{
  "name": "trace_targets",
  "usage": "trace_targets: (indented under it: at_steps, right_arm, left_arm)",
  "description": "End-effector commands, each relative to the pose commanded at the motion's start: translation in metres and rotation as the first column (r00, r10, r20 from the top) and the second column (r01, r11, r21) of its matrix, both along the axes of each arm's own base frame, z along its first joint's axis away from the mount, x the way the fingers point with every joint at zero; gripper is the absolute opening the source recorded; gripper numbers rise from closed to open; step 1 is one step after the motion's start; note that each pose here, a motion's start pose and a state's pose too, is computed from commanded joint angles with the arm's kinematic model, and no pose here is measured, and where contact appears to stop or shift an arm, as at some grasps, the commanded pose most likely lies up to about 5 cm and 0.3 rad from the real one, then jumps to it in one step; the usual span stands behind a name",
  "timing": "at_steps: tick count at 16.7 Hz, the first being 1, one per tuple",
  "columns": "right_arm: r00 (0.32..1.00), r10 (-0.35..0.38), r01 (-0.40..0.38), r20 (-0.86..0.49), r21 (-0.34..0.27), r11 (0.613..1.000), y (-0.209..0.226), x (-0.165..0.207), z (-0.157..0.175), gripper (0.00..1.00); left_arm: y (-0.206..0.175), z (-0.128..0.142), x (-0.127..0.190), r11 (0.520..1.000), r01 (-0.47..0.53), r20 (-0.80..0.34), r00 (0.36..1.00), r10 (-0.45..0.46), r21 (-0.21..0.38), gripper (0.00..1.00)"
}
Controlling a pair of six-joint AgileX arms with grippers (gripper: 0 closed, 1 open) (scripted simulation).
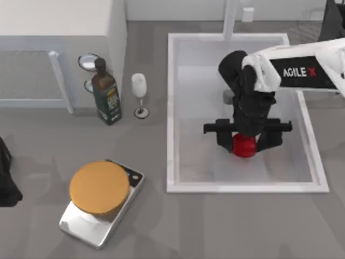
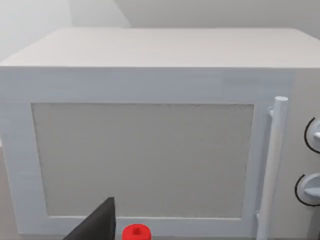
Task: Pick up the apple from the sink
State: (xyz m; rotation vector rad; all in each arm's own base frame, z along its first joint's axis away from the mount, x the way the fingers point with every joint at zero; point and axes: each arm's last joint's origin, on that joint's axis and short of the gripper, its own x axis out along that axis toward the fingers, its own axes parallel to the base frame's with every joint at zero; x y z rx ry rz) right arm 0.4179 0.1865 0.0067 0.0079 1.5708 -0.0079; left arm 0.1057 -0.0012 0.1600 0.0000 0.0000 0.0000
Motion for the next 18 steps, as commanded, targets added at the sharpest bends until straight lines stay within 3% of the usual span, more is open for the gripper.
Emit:
trace_targets:
  at_steps: [2, 3, 10, 11, 15, 18]
  right_arm:
    - [1.0, 0.0, 0.0, 0.0, 0.0, 1.0, 0.0, 0.0, 0.0, 0.02]
    - [1.0, 0.0, 0.0, 0.0, 0.0, 1.0, 0.0, 0.0, 0.0, 0.0]
    - [1.0, 0.0, 0.0, 0.0, 0.0, 1.0, 0.0, 0.0, 0.0, 0.0]
    - [0.999, 0.005, -0.005, 0.048, 0.0, 1.0, 0.0, 0.005, 0.028, 0.0]
    - [0.999, 0.005, -0.005, 0.038, -0.005, 1.0, 0.004, 0.012, 0.037, 0.0]
    - [1.0, 0.005, -0.005, 0.024, -0.011, 1.0, 0.011, 0.025, 0.065, 0.0]
  left_arm:
    - [0.0, 0.0, 0.0, 1.0, 0.0, 0.0, 1.0, 0.0, 0.0, 1.0]
    - [0.0, 0.0, 0.0, 1.0, 0.0, 0.0, 1.0, 0.0, 0.0, 1.0]
    - [0.0, 0.0, 0.0, 1.0, 0.0, 0.0, 1.0, 0.0, 0.0, 1.0]
    - [0.0, 0.0, 0.0, 1.0, 0.0, 0.0, 1.0, 0.0, 0.0, 1.0]
    - [0.0, 0.0, 0.0, 1.0, 0.0, 0.0, 1.0, 0.0, 0.0, 1.0]
    - [0.0, 0.0, 0.0, 1.0, 0.0, 0.0, 1.0, 0.0, 0.0, 1.0]
